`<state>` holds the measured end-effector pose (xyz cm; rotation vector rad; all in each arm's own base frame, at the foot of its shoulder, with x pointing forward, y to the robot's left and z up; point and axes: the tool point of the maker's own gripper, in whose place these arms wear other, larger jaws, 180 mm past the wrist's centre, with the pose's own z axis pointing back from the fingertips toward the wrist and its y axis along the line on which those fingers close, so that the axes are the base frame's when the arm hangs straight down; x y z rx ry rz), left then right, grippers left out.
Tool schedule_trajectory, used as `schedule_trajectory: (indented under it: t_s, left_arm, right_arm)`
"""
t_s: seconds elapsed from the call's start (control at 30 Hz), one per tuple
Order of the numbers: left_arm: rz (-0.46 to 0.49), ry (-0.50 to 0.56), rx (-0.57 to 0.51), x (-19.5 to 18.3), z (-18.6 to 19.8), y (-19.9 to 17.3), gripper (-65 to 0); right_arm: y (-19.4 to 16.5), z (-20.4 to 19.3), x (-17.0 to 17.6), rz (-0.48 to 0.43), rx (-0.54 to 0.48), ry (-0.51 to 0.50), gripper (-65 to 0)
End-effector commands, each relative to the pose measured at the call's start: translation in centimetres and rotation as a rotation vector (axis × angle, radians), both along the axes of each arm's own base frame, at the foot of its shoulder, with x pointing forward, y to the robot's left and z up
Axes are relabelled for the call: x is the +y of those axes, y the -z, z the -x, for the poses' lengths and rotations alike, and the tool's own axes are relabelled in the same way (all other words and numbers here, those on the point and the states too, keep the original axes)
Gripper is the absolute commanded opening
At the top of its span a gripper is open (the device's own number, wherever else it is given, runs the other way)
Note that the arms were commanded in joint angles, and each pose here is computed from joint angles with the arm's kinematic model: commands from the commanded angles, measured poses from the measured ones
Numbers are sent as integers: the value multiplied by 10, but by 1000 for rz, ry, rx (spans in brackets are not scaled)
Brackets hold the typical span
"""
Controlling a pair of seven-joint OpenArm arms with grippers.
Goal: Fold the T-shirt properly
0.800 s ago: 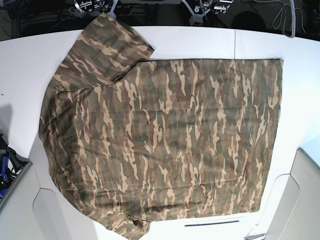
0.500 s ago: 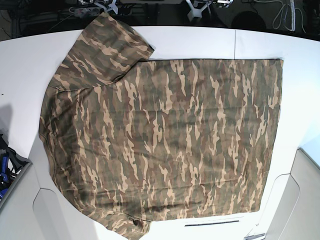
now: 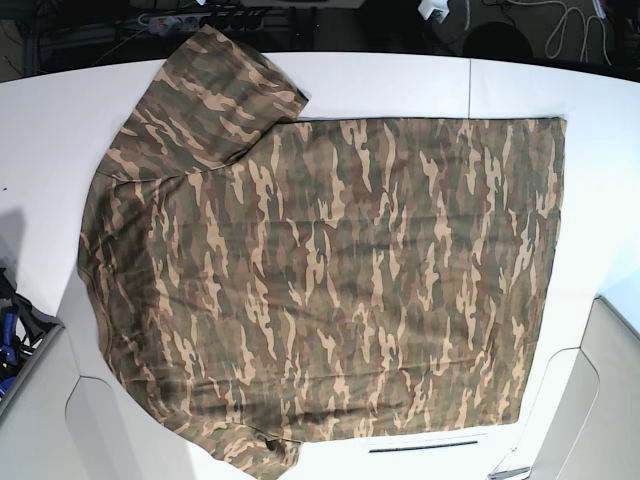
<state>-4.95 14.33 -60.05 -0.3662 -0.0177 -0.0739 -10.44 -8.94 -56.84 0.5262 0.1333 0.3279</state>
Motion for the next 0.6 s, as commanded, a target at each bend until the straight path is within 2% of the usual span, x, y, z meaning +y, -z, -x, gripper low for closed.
schedule_trajectory:
  t_s: [0.0,0.13,0.3,0.47,0.57]
  left_arm:
    - [14,2,1,-1,6,-7,-484]
    - [21,-37,-68,1,-1,-30,-484]
    - [-12,-66,-193,17,-24,-68,-484]
    - [-51,-129,-278,43,-47,-107,-480]
    - [-53,-191,-324,56,-63,-130,-429]
  right_arm:
    - [-11,11,0,-20,27,-8,-626]
    - [-39,10,1,-51,38,-34,-626]
    - [-70,-7,12,-95,-49,-35,-626]
    - [-106,-38,23,-156,-128,23,-627]
    - [-132,-64,30,-213,-161,60,-627]
